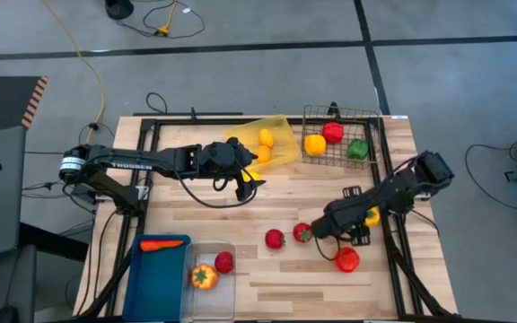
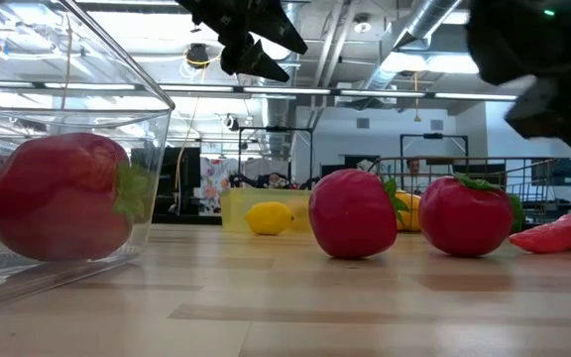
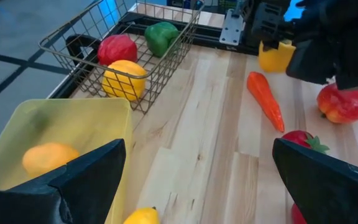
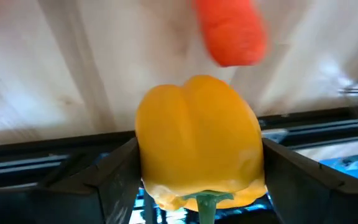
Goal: Sort produce into baskets
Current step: Put the yellow bell pepper into the wire basket
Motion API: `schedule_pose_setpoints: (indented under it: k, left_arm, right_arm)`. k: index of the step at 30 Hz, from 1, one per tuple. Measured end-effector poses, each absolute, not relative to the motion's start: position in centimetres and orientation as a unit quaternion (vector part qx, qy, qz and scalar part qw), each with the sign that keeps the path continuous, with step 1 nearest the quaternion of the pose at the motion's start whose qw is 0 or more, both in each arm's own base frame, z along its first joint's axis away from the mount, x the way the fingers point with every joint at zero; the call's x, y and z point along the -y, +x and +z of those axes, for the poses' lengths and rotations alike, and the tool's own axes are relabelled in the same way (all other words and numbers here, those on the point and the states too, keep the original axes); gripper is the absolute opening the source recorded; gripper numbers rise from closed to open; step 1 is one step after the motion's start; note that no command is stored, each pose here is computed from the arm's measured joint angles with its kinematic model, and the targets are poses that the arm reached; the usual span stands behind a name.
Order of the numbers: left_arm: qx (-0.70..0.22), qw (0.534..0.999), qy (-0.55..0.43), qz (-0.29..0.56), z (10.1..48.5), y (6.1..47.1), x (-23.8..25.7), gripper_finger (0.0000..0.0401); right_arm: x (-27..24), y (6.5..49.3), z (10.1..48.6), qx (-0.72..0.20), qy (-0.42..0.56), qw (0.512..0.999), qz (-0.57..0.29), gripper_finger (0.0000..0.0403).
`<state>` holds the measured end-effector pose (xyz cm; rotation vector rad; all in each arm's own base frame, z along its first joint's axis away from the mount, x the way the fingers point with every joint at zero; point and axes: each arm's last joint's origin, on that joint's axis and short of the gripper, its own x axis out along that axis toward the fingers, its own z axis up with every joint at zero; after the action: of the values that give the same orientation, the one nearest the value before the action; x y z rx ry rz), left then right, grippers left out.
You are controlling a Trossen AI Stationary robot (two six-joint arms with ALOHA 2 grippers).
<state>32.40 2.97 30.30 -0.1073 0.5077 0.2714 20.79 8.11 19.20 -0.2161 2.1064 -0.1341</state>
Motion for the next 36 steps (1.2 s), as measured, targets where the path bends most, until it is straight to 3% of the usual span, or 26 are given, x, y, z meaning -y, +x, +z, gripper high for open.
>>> schedule_pose_setpoints:
  k: [10,23,31,36]
  left_arm:
    - [-0.242,0.96,-0.044,0.131,30.5,32.5,-3.0,0.0394]
    - [-0.22,0.965,-0.056,0.133,30.8,32.7,-3.0,0.0394]
    - [-0.22,0.964,-0.062,0.134,30.8,32.7,-3.0,0.0394]
    - [-0.219,0.963,-0.071,0.137,30.8,32.7,-3.0,0.0394]
  right_arm:
    - [-4.5,22.4,24.3,-0.806,-0.085,0.579,-0.086,0.0322]
    - [3.9,19.8,31.0,-0.66,-0.088,0.697,-0.267,0.0322]
    - [9.6,18.5,32.9,-0.576,-0.071,0.733,-0.354,0.0322]
    - [13.2,18.0,32.5,-0.567,-0.031,0.738,-0.365,0.0322]
